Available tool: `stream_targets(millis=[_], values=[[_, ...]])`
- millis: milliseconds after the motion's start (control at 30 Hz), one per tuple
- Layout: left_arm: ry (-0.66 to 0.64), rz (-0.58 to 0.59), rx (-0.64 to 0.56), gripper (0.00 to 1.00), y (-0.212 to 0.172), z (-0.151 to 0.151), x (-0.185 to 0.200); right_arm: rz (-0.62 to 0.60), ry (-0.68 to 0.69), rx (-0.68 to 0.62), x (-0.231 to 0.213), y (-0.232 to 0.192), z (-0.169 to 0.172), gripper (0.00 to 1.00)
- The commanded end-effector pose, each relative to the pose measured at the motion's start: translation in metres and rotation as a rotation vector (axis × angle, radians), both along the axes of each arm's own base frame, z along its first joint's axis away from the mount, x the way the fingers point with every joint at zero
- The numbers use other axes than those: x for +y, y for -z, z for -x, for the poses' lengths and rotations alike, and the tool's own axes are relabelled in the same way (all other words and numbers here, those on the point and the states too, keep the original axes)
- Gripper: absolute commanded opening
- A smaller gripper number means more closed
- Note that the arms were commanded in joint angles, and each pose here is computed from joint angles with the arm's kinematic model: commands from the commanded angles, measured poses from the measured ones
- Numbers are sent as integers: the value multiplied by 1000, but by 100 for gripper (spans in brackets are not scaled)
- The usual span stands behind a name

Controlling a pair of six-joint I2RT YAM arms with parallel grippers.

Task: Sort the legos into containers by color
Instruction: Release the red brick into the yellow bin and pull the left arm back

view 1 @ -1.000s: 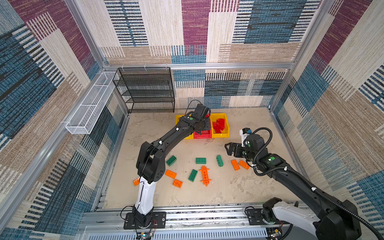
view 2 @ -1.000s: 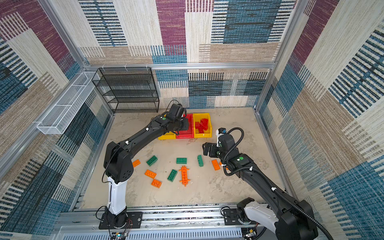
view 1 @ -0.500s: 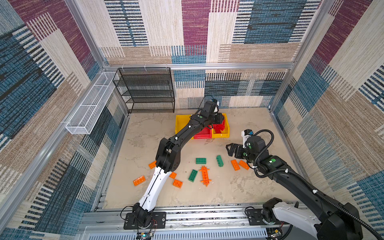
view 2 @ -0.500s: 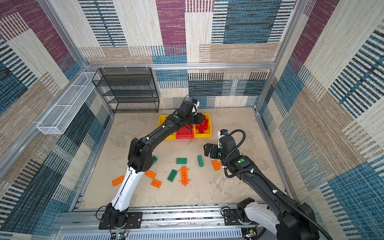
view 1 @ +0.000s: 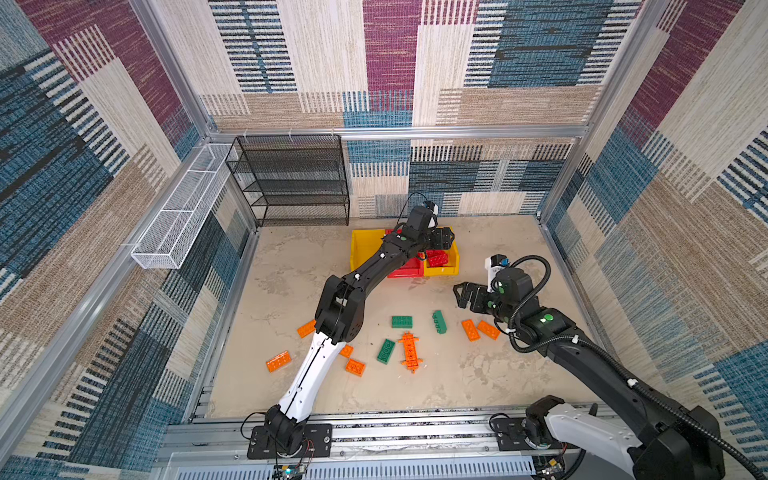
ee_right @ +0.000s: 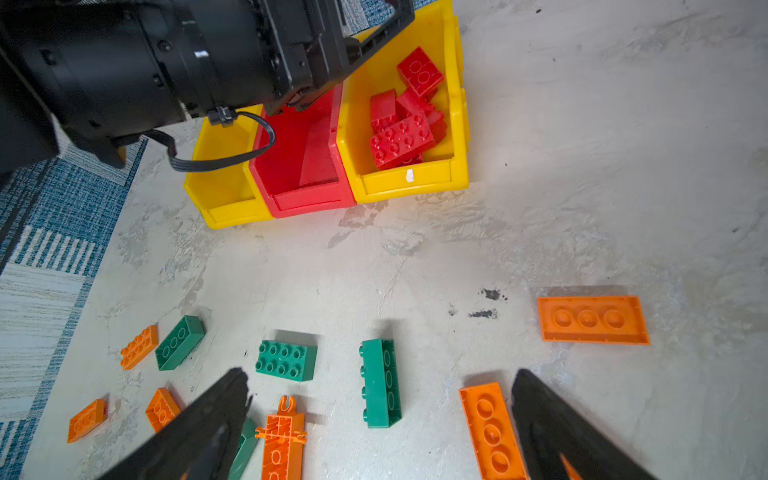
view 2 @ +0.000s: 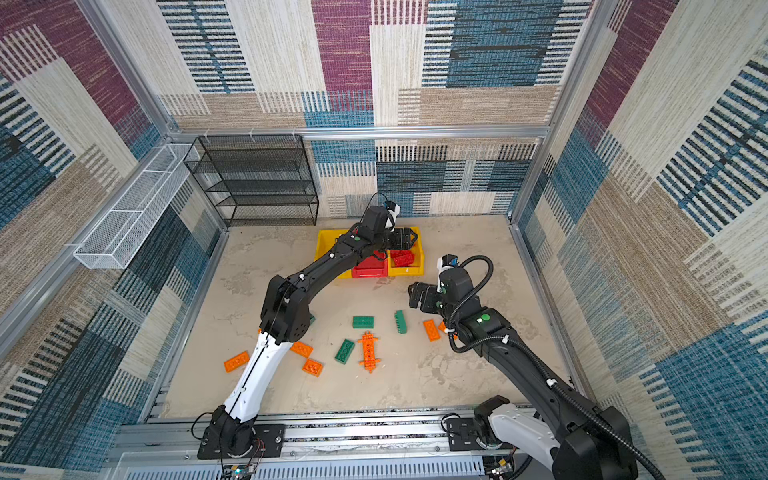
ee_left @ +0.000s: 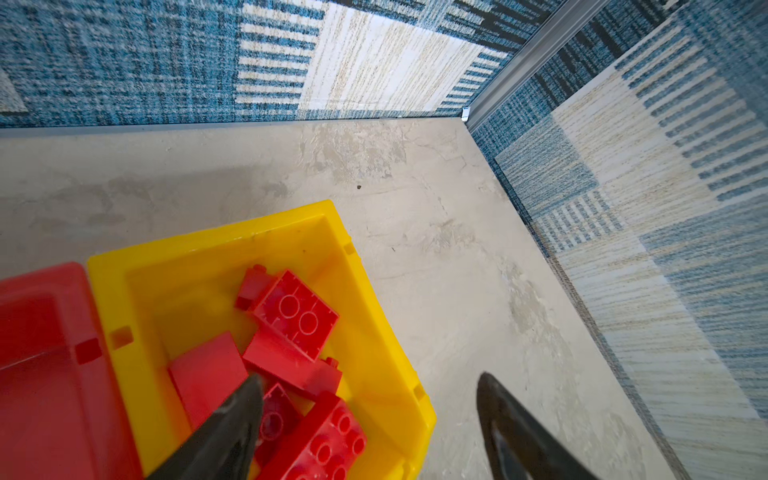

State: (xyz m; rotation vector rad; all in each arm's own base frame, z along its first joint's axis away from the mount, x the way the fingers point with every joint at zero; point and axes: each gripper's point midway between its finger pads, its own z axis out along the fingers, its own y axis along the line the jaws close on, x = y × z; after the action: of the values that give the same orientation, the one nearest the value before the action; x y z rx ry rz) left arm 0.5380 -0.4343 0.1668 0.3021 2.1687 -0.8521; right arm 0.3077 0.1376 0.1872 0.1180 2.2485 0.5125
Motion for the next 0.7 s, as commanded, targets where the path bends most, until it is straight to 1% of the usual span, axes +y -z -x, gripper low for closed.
stream_targets(millis=[0,67,133,233,300,467,533,667], values=[[8,78,-71,82,-49,14,4,-14,0,-21,1,-7,0,100],[-16,50,-68,82,-54,30,20,-16,-3,-20,1,-8,2,100],[-55,-12,-56,82,-52,51,45,-23,-7,-23,1,-10,3,100],[-129,-140,-39,82,-35,88,96,-42,-33,-19,6,-10,5,100],[-175,-221,-14,82,-21,118,133,-53,-59,-16,11,-10,6,100],[-284,-386,53,83,11,190,218,-49,-108,-7,21,-9,3,100],[-340,-435,67,85,19,213,249,-42,-124,-1,25,-9,0,99],[-408,-501,118,86,34,243,285,-47,-159,13,36,-8,-4,100]])
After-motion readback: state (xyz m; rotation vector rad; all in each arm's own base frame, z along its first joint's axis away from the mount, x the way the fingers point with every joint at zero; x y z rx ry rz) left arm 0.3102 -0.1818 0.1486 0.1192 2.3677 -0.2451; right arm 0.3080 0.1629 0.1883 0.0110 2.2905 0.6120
